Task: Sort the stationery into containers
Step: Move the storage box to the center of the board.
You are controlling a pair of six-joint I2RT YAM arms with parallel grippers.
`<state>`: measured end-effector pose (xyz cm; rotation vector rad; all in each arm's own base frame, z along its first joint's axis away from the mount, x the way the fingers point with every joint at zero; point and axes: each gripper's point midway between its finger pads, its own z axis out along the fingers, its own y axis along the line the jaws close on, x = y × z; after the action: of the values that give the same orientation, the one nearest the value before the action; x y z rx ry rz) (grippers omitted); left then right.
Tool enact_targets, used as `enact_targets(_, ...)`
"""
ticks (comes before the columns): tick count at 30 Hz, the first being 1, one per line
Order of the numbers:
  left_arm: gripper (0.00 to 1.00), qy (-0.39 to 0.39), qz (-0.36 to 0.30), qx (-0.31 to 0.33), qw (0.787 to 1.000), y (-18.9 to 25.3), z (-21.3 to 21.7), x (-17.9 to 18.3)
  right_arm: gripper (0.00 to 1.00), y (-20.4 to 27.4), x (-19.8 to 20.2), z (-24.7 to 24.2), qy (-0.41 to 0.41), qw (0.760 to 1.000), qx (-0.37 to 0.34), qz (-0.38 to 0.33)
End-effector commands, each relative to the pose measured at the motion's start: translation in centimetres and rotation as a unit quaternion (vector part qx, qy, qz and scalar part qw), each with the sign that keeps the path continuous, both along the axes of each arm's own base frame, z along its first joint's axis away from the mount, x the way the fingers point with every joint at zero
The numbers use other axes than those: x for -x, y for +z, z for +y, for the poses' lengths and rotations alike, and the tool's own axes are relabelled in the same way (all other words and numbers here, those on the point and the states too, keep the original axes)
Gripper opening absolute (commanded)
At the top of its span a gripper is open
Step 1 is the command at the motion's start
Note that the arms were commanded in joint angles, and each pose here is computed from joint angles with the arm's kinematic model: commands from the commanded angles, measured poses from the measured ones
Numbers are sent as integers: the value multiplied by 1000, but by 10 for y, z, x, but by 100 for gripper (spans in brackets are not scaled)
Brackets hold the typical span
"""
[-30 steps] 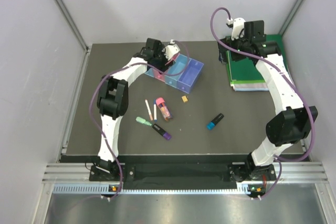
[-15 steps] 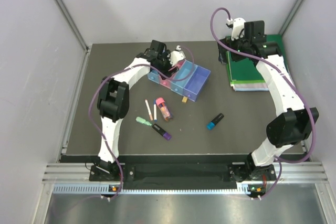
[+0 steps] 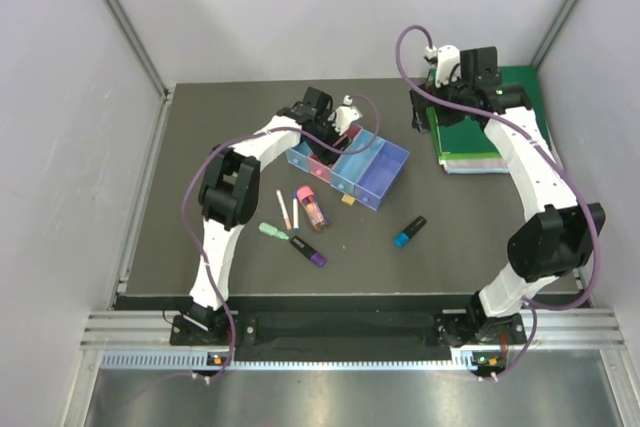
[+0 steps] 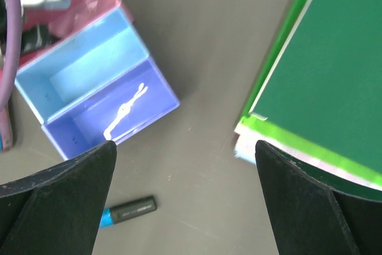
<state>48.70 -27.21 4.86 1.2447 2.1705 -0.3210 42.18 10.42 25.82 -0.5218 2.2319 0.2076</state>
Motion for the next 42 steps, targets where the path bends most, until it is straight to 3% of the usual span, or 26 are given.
enact_targets(1, 74, 48, -35, -15, 998, 9, 9, -17, 100, -22, 19, 18, 45, 998, 2, 38)
enact_targets(15, 75, 96, -67, -23, 993, 20, 22, -38, 100, -113, -8, 22, 72, 987, 102, 98)
enact_targets(24, 74, 108, -66, -2, 992, 38, 33, -38, 100, -135, -38, 26, 70, 986, 113, 97)
enact_targets(42, 74, 89, -54, -7, 995, 40, 50, -4, 100, -157, -94, 34, 44, 990, 105, 82)
